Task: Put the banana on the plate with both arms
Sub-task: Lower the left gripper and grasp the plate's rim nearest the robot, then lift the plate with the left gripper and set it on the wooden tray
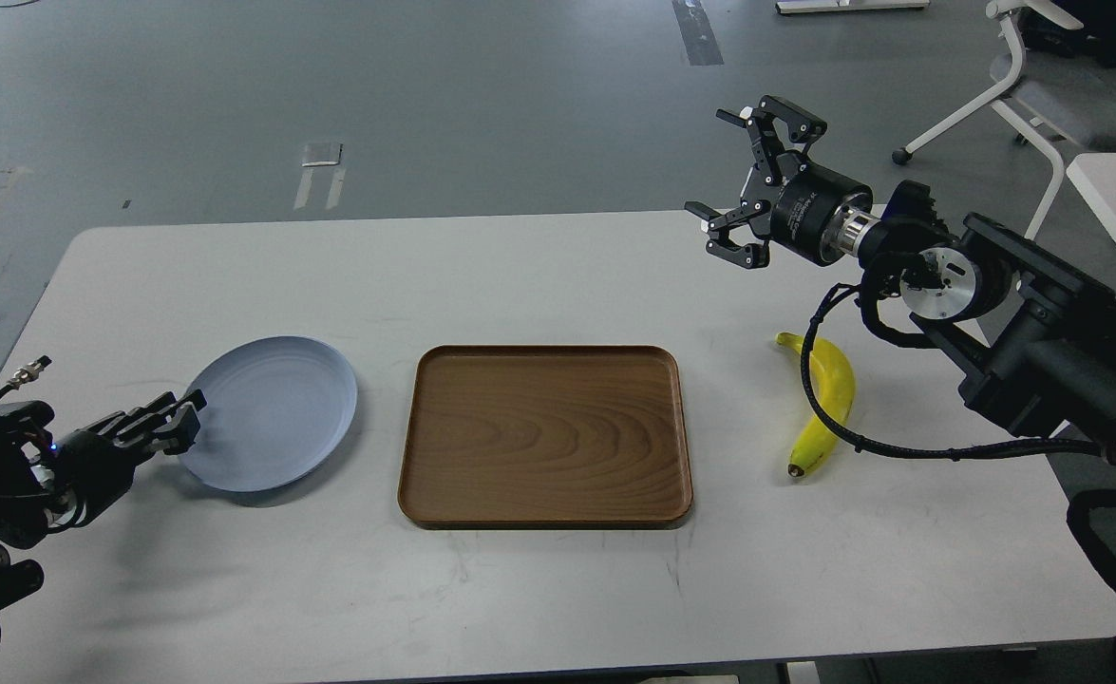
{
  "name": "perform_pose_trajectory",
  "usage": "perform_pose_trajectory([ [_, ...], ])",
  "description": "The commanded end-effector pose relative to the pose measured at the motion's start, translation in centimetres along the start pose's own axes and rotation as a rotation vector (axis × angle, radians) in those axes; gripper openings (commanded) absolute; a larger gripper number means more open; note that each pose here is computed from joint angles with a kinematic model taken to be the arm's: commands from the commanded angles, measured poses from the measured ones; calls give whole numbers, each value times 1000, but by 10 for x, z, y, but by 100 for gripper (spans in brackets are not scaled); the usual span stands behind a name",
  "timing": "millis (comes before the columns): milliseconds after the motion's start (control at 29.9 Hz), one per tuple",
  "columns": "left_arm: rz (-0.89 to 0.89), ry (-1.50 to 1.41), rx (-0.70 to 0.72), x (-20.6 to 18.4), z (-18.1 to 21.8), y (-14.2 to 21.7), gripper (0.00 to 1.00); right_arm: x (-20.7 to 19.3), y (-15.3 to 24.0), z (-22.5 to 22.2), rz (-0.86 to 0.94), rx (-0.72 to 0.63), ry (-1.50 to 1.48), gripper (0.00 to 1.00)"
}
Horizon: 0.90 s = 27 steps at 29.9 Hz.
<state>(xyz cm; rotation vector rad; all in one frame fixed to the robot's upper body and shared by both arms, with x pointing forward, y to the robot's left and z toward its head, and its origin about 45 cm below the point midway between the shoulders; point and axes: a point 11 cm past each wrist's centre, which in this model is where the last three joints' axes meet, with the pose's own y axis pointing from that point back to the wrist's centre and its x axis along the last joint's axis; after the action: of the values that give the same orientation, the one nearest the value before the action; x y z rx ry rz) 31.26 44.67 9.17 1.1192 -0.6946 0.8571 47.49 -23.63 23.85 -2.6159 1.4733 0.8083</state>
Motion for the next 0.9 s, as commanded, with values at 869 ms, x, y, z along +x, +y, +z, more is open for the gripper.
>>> perform_pose_trajectory([
  [869,71,-10,-87,42,30,-18,0,-1,-1,-8,4,15,5,100],
])
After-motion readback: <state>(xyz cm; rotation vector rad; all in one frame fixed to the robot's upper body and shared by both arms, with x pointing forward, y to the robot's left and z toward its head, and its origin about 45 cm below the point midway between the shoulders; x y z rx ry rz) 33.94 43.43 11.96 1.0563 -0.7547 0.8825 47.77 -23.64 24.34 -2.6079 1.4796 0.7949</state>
